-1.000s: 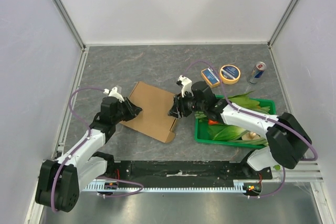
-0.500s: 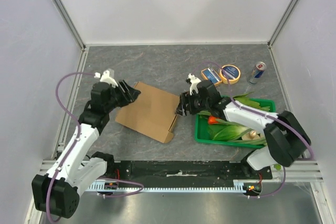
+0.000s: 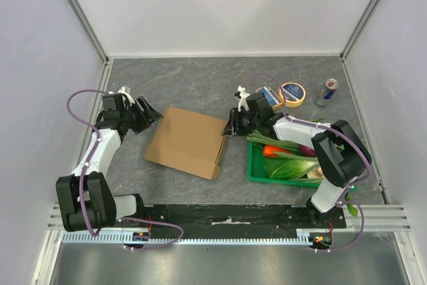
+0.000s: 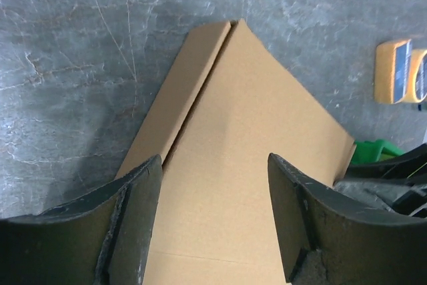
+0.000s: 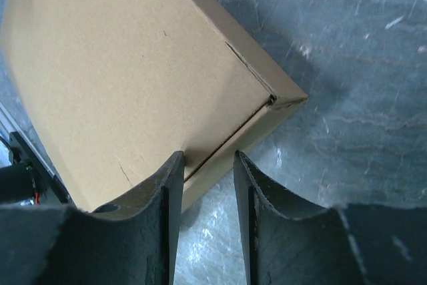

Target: Fold the paper box

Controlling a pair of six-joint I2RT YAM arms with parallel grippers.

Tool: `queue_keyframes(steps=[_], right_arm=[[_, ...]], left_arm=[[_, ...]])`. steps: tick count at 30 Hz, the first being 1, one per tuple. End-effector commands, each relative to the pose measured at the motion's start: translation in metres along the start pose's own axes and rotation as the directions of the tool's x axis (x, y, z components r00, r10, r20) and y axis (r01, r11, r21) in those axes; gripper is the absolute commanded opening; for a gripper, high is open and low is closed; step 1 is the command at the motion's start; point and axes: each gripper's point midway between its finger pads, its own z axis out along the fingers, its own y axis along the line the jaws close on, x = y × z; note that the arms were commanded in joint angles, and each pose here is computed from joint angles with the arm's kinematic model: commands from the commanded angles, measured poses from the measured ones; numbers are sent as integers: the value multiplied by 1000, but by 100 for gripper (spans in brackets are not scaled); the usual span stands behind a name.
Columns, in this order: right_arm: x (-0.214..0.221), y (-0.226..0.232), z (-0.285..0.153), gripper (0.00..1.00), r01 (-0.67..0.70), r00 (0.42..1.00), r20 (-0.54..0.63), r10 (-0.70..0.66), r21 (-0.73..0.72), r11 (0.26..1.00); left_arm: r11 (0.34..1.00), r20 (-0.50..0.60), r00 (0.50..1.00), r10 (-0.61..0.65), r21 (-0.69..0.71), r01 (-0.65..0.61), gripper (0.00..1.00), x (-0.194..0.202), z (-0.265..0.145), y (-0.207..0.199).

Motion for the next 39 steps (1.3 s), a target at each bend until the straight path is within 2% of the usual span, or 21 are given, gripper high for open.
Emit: queue_keyframes(steps=[1,5,12,16,17,20,28,33,39], right_arm=[[-29,-13,11,42,18,998,60,-22,57,998],[-44,-24,23,41,40,997,64,-46,95,995],[-47,-58,28,39,33,997,61,-45,182,983],[-43,-68,29,37,32,998,46,-41,185,982],[-41,-72,30,36,29,998,42,-38,192,981],[-39,-80,30,34,17,999,39,-26,204,979],[-31,-104,26,26,-16,999,34,7,250,968],[-27,-106,31,13,-96,995,34,91,159,983],[-27,-119,33,10,-135,991,32,132,152,979]], left_arm=[[997,-31,997,70,15,-70,71,6,1,3],[995,-15,998,64,-73,-65,71,10,1,23],[980,-1,999,-40,-194,39,76,30,-5,49],[991,17,999,-51,-126,53,80,34,-1,42],[996,-2,998,-55,-71,55,80,38,1,34],[997,-21,997,-69,-20,69,81,46,7,30],[995,-4,996,-93,31,93,81,46,8,23],[993,-22,993,-115,23,116,79,52,13,27],[987,-51,989,-136,75,139,79,66,18,25]])
